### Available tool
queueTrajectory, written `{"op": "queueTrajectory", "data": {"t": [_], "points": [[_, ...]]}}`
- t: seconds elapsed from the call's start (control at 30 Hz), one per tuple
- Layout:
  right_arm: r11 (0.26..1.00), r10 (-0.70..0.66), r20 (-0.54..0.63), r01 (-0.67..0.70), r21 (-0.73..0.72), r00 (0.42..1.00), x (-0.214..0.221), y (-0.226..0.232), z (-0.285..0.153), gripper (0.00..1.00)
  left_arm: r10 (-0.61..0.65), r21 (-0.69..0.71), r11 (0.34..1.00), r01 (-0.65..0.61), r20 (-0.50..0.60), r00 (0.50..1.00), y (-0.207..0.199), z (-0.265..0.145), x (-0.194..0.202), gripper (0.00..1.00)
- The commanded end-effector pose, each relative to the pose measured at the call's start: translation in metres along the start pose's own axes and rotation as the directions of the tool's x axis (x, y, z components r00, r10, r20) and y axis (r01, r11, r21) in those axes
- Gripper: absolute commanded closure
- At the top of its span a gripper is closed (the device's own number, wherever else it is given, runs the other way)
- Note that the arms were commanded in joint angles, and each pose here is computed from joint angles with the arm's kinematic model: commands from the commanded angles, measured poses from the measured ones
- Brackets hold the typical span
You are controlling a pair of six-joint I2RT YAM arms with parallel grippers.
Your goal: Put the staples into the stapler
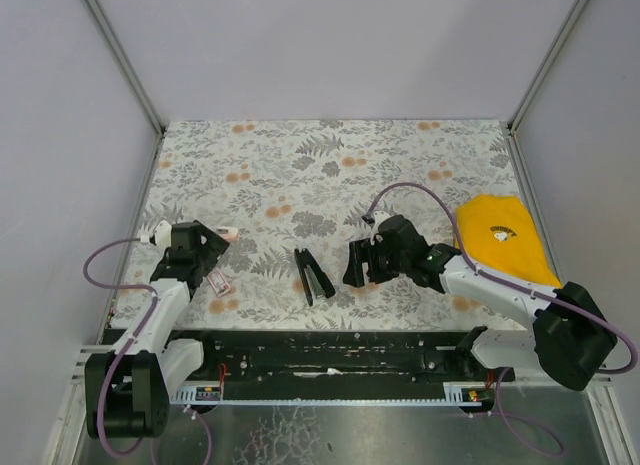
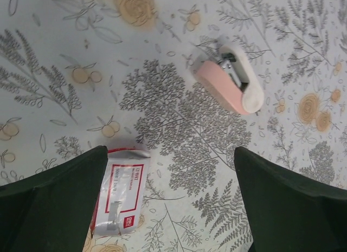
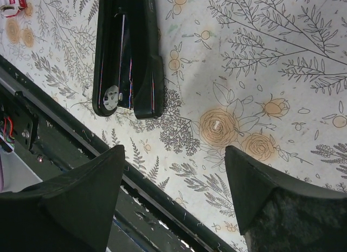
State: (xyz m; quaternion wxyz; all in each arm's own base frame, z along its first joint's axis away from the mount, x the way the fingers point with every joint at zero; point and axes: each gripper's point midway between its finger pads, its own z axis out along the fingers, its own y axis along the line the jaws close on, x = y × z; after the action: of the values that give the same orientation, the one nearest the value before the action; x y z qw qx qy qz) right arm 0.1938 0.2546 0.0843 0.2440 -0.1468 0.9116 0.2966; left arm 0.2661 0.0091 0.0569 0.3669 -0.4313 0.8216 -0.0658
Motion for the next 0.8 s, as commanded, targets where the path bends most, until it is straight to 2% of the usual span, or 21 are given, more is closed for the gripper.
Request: {"op": "queueTrajectory", "data": {"t": [0.0,0.17,0.37,0.53,0.77], "points": [[1.000,-0.006,0.038,0.007,-0.023,0.999,-0.013,0.011,0.005,0.20,-0.086,-0.090,0.992,0.087,0.014,0.996,0.025,0.002,0.009,0.00],[1.000,-0.002,0.030,0.002,-0.013,1.000,-0.012,0.010,0.008,0.21,-0.117,-0.101,0.988,0.117,-0.002,0.993,0.031,0.003,0.017,0.00],[1.000,0.015,0.029,-0.015,0.006,0.999,-0.011,0.006,0.010,0.22,-0.076,-0.100,0.992,0.071,-0.045,0.996,0.034,0.009,0.028,0.00],[1.000,0.020,0.032,-0.021,0.013,0.999,-0.011,0.006,0.010,0.23,0.024,-0.072,0.997,-0.028,-0.058,0.998,0.027,0.010,0.029,0.01],[1.000,0.019,0.050,-0.020,0.017,0.999,-0.016,0.008,0.015,0.23,0.155,-0.020,0.987,-0.158,-0.111,0.982,0.020,0.010,0.041,0.07]]}}
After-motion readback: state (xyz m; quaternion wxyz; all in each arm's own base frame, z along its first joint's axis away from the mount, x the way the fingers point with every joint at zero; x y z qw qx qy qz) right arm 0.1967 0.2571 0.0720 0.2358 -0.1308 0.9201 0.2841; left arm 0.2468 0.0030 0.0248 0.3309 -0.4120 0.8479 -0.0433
